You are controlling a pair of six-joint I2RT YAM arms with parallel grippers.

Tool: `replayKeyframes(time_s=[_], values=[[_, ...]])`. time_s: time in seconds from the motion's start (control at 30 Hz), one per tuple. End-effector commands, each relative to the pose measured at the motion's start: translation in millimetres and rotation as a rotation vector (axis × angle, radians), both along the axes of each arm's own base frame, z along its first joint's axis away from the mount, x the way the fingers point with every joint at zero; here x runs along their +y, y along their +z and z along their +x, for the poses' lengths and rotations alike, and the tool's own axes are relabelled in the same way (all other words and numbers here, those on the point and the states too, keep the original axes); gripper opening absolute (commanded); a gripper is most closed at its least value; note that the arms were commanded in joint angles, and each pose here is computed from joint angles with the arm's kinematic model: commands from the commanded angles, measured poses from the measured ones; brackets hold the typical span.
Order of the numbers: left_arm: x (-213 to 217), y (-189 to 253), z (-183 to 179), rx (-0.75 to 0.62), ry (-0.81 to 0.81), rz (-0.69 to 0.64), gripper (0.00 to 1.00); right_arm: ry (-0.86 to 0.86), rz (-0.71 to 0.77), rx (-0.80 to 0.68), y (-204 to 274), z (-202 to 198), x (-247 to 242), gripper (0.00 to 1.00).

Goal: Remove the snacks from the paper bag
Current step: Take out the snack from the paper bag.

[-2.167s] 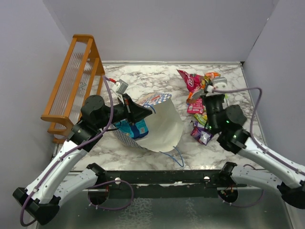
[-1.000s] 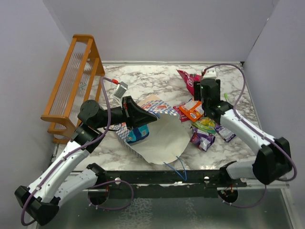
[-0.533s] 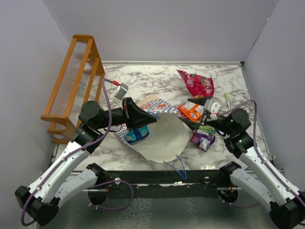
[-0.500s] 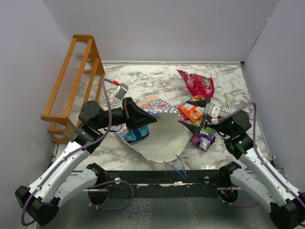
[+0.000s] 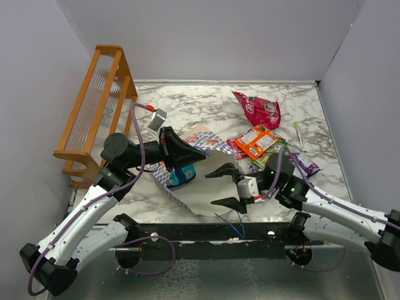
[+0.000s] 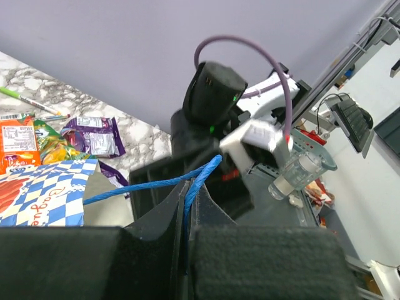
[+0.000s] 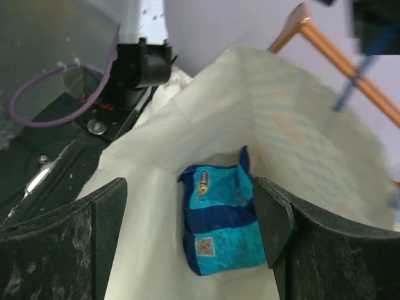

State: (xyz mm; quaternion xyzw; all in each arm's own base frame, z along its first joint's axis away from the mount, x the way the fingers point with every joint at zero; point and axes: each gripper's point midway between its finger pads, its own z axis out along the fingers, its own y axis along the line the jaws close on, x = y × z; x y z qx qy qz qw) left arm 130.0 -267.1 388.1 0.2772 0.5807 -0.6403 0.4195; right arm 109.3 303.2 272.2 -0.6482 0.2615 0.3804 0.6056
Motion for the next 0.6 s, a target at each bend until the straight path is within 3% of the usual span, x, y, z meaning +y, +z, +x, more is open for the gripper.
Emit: replayKeyframes(time_s=[0.0,0.3,0.4,0.57], values=[[2.1,18.4,-16.1,-0.085,-0.062,-0.048,0.0,-0.134,-0.12,-0.122,-38.3,18.7,31.7,0.8],[-1.8,5.4,-20.3,-0.092,-0.123,-0.011,0.0,-0.322,-0.246,-0.279,-96.5,83.1,78.9,0.81],[-3.2,3.1,-21.0,-0.091,-0.14,0.0,0.0,-0.345,-0.27,-0.28,-105.8,98.9,96.7,1.0],[-3.2,3.6,-21.9,-0.091,-0.146,0.003,0.0,-0.374,-0.271,-0.3,-120.7,114.3,112.1,1.0]])
